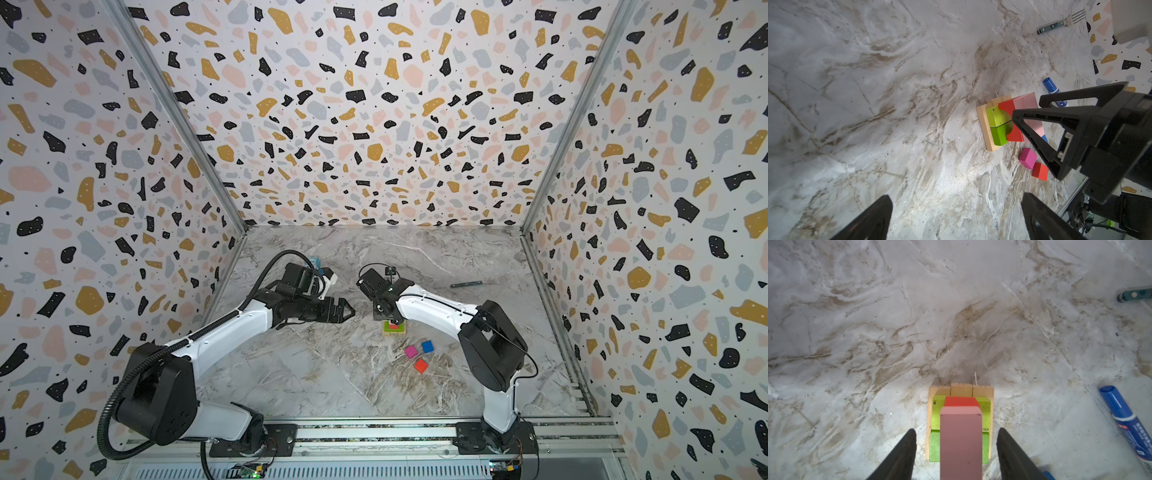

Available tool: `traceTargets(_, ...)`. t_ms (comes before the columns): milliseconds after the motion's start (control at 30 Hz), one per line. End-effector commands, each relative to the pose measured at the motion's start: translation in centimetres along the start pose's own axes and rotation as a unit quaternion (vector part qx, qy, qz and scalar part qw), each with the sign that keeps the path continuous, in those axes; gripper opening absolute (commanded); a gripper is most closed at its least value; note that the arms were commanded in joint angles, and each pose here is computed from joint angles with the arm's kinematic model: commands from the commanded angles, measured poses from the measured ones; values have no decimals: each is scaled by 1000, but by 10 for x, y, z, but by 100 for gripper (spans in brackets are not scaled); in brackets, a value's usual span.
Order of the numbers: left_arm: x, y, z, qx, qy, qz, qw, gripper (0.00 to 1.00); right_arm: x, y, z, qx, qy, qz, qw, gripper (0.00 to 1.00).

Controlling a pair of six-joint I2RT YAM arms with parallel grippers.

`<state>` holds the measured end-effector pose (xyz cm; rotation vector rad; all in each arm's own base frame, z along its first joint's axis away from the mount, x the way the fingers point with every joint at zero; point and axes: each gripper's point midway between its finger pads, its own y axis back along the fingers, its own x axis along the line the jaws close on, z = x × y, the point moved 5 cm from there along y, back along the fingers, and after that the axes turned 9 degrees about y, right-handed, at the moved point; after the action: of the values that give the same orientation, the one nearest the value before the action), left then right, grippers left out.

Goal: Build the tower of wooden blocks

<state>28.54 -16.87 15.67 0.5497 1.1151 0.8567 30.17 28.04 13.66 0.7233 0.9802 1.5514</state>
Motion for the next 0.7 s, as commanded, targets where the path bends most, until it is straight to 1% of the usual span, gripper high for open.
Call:
traceTargets(0,-1,3,2,-10,-11,-7,1000,98,-4,2,8,4,2,-1,1000,63)
traceTargets(300,-1,3,2,-10,-11,-7,1000,98,-4,-10,9,13,-2,7,1000,60)
traceTargets(667,-1,3,3,-10,-11,-8,1000,98,-2,-9,13,13,-1,11,1000,55)
